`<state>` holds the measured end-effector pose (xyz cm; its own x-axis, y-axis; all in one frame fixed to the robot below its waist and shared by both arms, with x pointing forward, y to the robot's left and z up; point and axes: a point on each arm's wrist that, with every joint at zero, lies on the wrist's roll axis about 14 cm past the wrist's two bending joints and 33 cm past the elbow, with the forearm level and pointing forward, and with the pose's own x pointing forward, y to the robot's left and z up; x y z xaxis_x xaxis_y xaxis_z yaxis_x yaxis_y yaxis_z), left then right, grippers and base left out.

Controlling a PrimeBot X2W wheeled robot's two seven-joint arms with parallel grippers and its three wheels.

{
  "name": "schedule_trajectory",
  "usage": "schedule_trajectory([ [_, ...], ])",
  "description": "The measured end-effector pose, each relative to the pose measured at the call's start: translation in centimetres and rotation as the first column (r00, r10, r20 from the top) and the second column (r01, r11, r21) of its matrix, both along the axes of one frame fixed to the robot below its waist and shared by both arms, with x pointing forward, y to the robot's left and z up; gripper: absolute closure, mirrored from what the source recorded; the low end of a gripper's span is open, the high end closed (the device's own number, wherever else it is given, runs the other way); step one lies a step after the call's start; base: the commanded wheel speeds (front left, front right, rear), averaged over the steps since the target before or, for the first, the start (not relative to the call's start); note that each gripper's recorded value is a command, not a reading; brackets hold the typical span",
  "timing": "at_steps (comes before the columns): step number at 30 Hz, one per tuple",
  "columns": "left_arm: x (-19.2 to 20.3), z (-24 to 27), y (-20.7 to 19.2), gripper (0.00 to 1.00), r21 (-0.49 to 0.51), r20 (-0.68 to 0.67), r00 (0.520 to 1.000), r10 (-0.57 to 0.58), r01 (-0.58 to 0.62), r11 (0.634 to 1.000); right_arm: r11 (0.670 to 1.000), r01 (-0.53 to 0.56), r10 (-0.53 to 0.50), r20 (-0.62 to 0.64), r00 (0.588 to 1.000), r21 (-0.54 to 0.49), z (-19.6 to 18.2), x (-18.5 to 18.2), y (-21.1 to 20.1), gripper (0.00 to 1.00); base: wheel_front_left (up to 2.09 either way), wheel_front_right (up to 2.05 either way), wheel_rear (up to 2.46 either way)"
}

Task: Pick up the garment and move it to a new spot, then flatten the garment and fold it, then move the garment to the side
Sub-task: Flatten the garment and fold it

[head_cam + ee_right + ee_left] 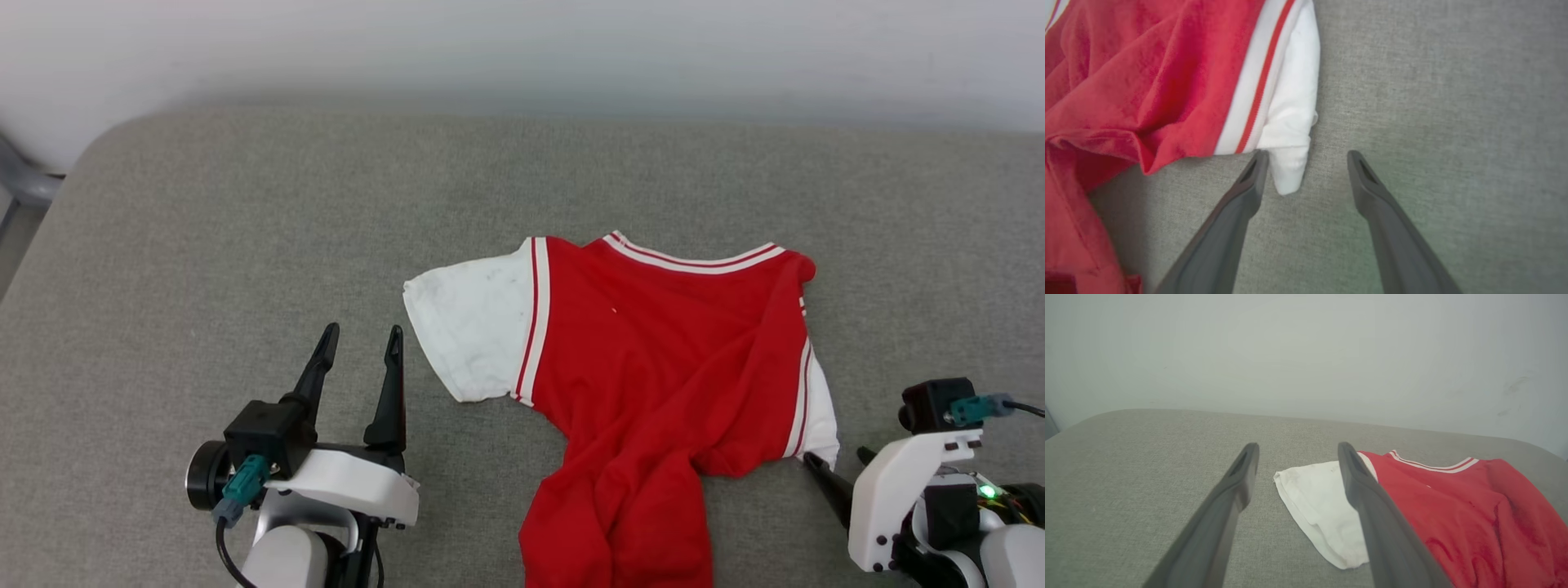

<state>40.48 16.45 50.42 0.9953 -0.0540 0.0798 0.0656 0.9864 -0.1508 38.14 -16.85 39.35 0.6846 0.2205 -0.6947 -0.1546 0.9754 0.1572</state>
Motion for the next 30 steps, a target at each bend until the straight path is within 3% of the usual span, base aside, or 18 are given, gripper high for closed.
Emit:
schedule_trajectory([
  [6, 0.6, -1.2, 0.4, 0.0, 0.0, -0.032, 0.999, 0.009, -0.009, 1.0, 0.997, -0.075, 0.071, -0.138, 0.988, -0.018, -3.1, -0.2, 0.9, 0.0, 0.0, 0.0, 0.0],
  [7, 0.7, -1.4, 0.5, 0.0, 0.0, -0.037, 0.999, 0.011, -0.011, 1.0, 0.996, -0.084, 0.08, -0.156, 0.985, -0.019, -3.4, -0.2, 1.0, 0.1, 0.0, 0.0, 0.0],
  [8, 0.7, -1.5, 0.5, 0.0, -0.001, -0.04, 0.999, 0.012, -0.012, 1.0, 0.996, -0.091, 0.086, -0.165, 0.983, -0.019, -3.5, -0.2, 1.1, 0.67, 0.0, 0.0, 0.0],
  [9, 0.7, -1.6, 0.5, 0.0, -0.004, -0.042, 0.999, 0.014, -0.014, 1.0, 0.995, -0.096, 0.092, -0.169, 0.981, -0.017, -3.6, -0.2, 1.2, 0.93, 0.0, 0.0, 0.0],
  [10, 0.7, -1.6, 0.5, 0.0, -0.005, -0.043, 0.999, 0.014, -0.014, 1.0, 0.995, -0.099, 0.095, -0.169, 0.981, -0.015, -3.6, -0.1, 1.2, 1.0, 0.0, 0.0, 0.0],
  [18, 0.7, -1.0, 0.1, 0.0, -0.015, -0.027, 1.0, 0.005, -0.005, 1.0, 0.992, -0.098, 0.098, 0.008, 0.995, -0.075, 0.9, 3.0, -0.1, 1.0, 0.0, 0.0, 0.0],
  [26, 0.7, -0.3, -0.6, 0.0, -0.02, -0.007, 1.0, -0.01, 0.01, 1.0, 0.971, 0.068, -0.011, 0.239, 0.971, -0.229, 7.8, 6.2, -6.9, 1.0, 0.0, 0.0, 0.0],
  [30, 0.7, -0.4, -0.6, 0.0, -0.025, -0.01, 1.0, -0.01, 0.01, 1.0, 0.954, 0.14, -0.066, 0.269, 0.961, -0.266, 8.3, 5.9, -9.2, 1.0, 0.0, 0.0, 0.0],
])
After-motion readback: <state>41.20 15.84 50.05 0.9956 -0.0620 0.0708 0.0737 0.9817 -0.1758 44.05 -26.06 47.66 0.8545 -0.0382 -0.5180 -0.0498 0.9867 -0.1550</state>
